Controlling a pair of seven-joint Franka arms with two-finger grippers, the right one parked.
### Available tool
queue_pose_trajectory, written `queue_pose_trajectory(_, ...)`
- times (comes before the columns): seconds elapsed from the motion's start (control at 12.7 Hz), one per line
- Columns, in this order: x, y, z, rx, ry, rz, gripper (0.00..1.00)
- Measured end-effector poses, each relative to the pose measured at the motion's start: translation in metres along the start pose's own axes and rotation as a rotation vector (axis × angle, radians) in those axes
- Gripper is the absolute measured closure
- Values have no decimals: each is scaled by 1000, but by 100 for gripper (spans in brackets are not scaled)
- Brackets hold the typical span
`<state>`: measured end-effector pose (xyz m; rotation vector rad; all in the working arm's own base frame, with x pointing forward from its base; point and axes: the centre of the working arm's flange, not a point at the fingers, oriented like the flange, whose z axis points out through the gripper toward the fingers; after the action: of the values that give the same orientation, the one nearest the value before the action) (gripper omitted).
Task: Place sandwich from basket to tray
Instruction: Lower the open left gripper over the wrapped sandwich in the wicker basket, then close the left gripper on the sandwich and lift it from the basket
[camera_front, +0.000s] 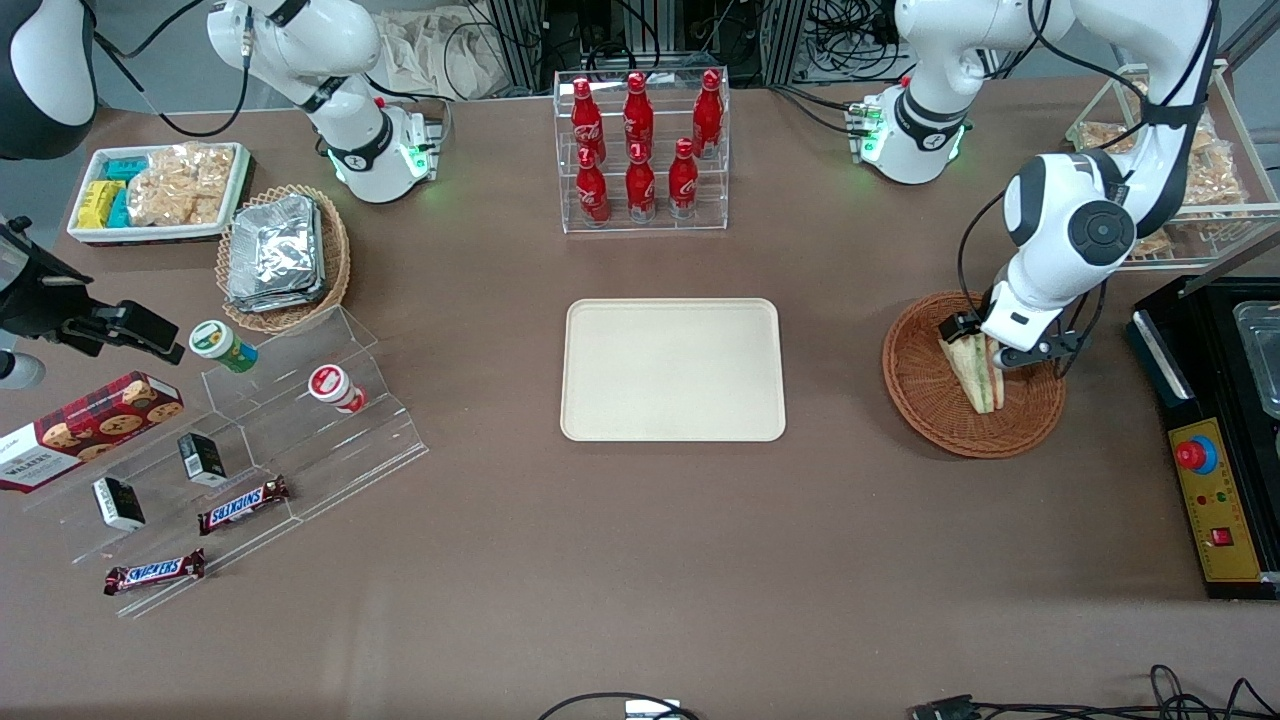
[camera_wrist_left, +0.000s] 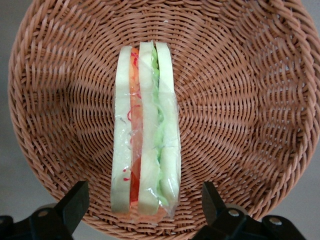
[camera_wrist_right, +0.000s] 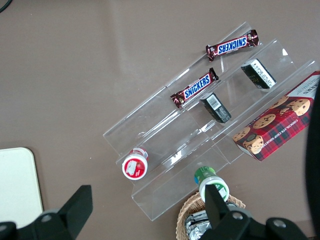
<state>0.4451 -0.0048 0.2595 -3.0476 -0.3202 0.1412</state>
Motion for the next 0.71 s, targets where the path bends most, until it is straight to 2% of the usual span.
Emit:
queue_pose_trajectory(0.16,0,0,1,1,-1,3,1)
queue_pose_trajectory(0.24,0,0,1,1,-1,3,8)
queue_pose_trajectory(0.47,0,0,1,0,1,5,46)
queue_pose_trajectory(0.63,0,0,1,0,2,5,64)
queue_pose_trajectory(0.71,0,0,1,0,3,6,70)
